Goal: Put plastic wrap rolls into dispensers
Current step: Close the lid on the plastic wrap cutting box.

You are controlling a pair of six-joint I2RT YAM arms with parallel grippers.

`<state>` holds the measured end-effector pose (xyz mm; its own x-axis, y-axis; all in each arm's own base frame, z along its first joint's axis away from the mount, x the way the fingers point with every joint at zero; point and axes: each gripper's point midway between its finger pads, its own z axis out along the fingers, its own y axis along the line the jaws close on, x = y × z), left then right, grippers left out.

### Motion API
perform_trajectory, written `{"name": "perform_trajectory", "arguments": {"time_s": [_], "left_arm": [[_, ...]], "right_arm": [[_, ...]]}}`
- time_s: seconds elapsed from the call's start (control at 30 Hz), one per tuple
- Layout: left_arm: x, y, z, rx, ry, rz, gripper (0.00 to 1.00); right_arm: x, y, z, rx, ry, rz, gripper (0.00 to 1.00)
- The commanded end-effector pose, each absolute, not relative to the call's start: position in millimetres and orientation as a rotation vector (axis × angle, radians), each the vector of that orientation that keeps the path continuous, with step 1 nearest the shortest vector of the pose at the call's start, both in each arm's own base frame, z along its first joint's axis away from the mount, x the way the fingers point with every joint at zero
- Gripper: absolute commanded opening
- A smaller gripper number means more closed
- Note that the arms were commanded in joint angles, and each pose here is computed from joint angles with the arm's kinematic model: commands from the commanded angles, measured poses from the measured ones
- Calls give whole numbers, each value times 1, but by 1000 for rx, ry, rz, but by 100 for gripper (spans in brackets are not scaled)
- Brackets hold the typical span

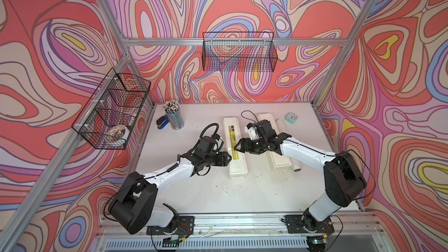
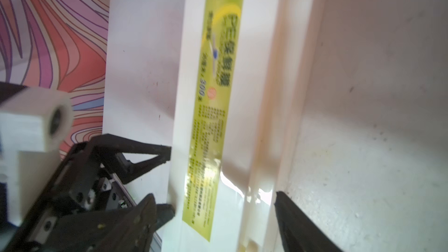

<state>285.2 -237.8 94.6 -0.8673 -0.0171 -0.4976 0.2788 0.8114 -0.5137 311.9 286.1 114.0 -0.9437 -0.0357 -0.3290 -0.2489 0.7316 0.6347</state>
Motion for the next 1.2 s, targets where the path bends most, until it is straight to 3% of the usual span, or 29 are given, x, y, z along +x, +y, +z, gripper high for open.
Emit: {"name": "perform_trajectory", "arguments": {"time_s": [0.0,0.23,0.47,0.83,0.9,1.03,1.17], "left_arm": [[267,-204,46,107,2686,-619,68],[268,-220,64,117,2610,-763,82],[272,-243,73,136,2535,-950,83],[262,-244,40,101,2576,-1004,61],[258,-242,33,63,2591,-1016,51],[243,-230,8,-43,2656,-995,42],[230,-221,-14,-120,2730,-963,33]], "right_arm": [[301,302,122,-282,2560,1222,75],[292,307,95,-276,2599,1285,63],[286,306,70,-258,2678,1249,57],[289,305,51,-228,2764,1181,56],[292,305,51,-218,2764,1167,57],[291,308,45,-205,2786,1142,57],[286,314,40,-213,2802,1147,63]]}}
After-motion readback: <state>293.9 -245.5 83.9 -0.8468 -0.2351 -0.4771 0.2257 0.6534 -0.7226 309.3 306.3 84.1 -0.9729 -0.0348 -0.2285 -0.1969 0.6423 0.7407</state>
